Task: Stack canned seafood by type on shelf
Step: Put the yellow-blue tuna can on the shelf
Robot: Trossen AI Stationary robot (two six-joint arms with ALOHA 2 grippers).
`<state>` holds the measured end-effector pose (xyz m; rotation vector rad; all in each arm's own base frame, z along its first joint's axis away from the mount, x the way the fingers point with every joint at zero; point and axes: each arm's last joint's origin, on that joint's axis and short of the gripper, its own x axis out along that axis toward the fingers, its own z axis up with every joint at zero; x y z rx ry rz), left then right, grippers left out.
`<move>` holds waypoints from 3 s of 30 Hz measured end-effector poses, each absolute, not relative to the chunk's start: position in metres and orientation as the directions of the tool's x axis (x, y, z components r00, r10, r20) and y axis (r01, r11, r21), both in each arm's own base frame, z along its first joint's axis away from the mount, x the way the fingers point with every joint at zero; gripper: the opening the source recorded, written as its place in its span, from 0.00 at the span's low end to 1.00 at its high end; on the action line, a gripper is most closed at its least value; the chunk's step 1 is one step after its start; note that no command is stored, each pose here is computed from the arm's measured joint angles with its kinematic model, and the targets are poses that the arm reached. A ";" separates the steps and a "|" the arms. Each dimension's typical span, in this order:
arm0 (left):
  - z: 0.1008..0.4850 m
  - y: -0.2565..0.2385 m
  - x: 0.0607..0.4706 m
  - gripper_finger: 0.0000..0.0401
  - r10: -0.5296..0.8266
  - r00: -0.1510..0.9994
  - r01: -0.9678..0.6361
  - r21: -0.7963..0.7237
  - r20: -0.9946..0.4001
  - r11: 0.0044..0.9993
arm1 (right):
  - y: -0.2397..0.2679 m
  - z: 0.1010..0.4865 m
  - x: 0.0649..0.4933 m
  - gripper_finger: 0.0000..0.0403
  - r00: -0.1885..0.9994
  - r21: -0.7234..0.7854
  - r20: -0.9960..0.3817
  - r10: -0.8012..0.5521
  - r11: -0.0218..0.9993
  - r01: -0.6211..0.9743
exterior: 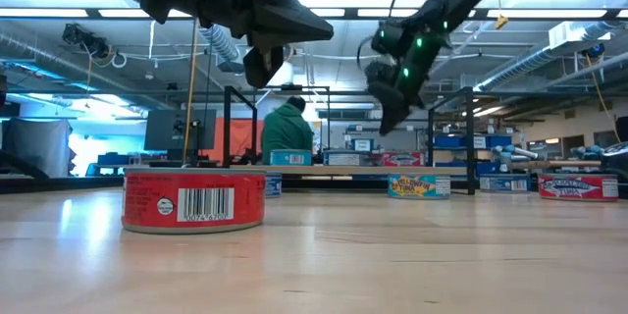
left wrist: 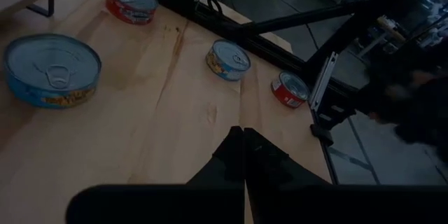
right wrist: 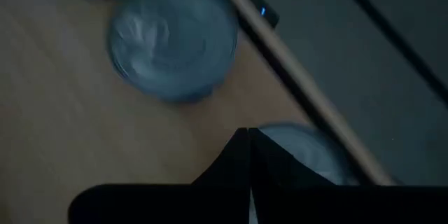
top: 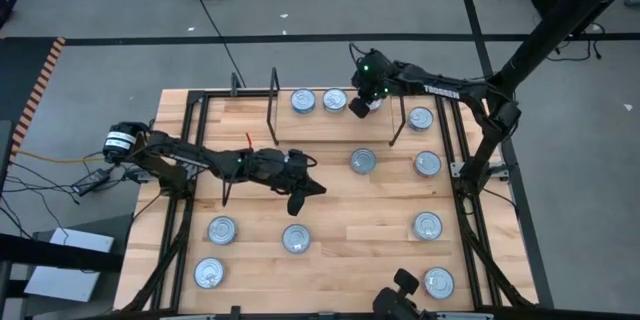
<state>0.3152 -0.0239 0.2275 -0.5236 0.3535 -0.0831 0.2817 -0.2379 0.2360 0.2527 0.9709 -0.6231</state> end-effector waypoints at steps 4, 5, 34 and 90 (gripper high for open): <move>0.232 -0.024 0.313 0.00 -0.171 0.940 0.007 -0.484 -0.295 0.875 | -0.223 0.270 0.287 0.01 0.471 -0.087 -0.788 -0.397 0.829 0.553; 0.233 -0.024 0.312 0.00 -0.172 0.940 0.010 -0.477 -0.296 0.879 | -0.216 0.278 0.288 0.01 0.503 -0.083 -0.768 -0.396 0.841 0.535; 0.245 -0.073 0.252 0.00 -0.315 0.761 0.084 -0.394 -0.568 0.915 | 0.029 0.290 0.292 0.00 0.866 0.268 -0.499 0.038 0.957 0.112; 0.227 -0.150 0.196 0.00 -0.388 0.527 -0.093 -0.505 -0.756 0.858 | 0.037 0.275 0.240 0.02 0.594 0.227 -0.804 -0.029 0.908 0.352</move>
